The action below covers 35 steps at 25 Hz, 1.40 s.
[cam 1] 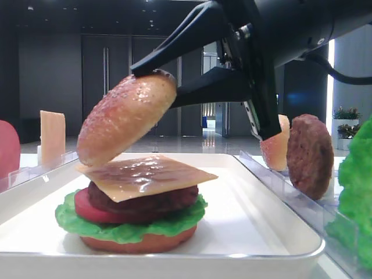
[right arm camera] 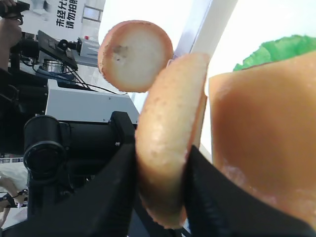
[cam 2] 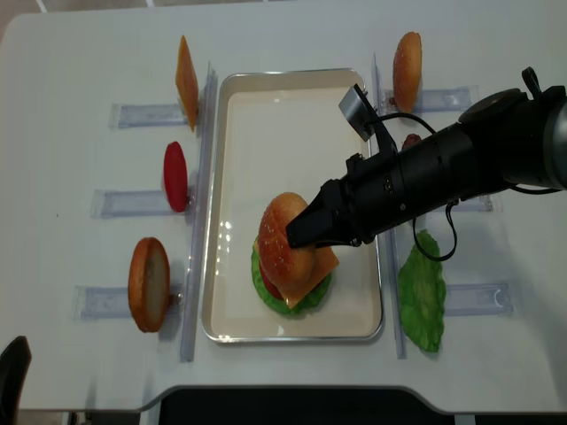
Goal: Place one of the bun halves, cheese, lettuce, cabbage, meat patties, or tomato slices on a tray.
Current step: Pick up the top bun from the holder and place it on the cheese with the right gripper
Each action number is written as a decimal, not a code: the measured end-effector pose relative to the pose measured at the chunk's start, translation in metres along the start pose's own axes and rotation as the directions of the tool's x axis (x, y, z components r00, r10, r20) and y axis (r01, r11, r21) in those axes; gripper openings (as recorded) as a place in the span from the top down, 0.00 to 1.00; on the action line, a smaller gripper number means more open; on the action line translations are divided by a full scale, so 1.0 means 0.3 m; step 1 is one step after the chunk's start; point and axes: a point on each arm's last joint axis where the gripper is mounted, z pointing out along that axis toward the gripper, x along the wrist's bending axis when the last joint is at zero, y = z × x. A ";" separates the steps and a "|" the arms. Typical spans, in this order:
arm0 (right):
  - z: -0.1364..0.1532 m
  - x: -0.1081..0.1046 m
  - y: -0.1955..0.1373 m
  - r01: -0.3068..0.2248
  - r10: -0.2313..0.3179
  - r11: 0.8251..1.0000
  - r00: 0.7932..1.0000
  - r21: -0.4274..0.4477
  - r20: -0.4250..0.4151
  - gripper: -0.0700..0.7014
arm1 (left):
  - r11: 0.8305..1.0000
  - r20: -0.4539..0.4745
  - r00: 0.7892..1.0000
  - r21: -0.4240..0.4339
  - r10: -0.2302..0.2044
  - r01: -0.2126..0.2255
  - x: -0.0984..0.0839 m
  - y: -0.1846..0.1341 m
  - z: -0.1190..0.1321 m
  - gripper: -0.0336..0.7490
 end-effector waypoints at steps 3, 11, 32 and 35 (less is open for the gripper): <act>0.000 0.002 0.005 -0.003 0.003 1.000 1.000 -0.017 -0.008 0.63 | 1.000 0.000 1.000 0.000 0.002 -0.002 0.000 0.000 0.000 0.07; -0.004 0.002 0.012 -0.010 0.009 0.999 1.000 -0.035 -0.014 0.63 | 1.000 0.000 1.000 0.000 0.002 -0.002 0.000 0.000 0.000 0.07; 0.019 -0.029 0.003 -0.025 0.024 1.000 0.998 -0.011 -0.059 0.63 | 1.000 0.000 1.000 0.000 0.002 -0.002 0.000 0.000 0.000 0.07; 0.020 -0.031 0.004 -0.022 0.022 1.000 0.998 -0.014 -0.056 0.63 | 1.000 0.000 1.000 0.000 0.002 -0.002 0.000 0.000 0.000 0.07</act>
